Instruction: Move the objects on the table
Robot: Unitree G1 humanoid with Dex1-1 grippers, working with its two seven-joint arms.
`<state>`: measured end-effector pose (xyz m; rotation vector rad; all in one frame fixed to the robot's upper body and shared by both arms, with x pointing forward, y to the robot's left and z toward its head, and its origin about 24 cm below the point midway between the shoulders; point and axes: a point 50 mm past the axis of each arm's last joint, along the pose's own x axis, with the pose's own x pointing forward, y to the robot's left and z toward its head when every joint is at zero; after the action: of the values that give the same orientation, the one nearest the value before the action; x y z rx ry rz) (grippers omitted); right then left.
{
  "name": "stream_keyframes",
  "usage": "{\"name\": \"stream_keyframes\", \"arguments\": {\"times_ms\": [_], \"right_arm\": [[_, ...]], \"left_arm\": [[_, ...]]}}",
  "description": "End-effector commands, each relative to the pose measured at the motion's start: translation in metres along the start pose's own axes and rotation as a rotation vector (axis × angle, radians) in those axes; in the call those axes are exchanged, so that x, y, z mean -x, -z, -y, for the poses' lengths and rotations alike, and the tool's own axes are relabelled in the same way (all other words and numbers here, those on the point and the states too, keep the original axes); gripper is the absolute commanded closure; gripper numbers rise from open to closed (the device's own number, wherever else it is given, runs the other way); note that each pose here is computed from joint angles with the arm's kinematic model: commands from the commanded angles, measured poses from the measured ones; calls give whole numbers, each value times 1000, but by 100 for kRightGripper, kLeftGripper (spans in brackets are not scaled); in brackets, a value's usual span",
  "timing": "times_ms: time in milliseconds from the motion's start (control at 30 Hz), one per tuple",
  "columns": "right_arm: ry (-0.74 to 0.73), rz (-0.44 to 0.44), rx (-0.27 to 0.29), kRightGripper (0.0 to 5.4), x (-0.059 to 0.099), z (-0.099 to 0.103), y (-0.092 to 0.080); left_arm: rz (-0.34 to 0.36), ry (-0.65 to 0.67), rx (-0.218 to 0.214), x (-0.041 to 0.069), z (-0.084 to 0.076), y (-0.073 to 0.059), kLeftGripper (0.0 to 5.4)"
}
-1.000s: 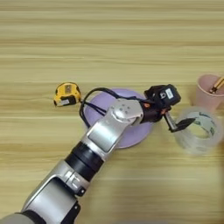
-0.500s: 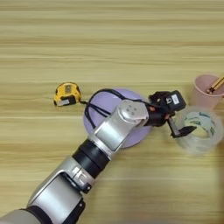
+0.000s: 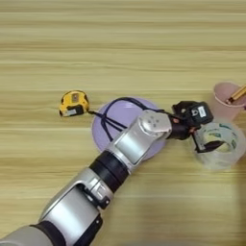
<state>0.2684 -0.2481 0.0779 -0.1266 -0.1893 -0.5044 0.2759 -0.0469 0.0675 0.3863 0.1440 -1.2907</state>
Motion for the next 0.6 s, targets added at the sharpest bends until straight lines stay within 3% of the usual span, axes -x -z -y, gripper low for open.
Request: {"name": "stream_keyframes", "arguments": {"times_ms": [33, 400, 600], "right_arm": [[13, 3, 2, 0, 1, -1, -3], [20, 12, -4, 0, 2, -3, -7], [23, 20, -8, 0, 2, -5, -10]], "left_arm": [[-121, 20, 6, -3, 7, 25, 2], [-203, 8, 9, -2, 1, 49, 2], [-284, 9, -37, 11, -9, 64, 2]]}}
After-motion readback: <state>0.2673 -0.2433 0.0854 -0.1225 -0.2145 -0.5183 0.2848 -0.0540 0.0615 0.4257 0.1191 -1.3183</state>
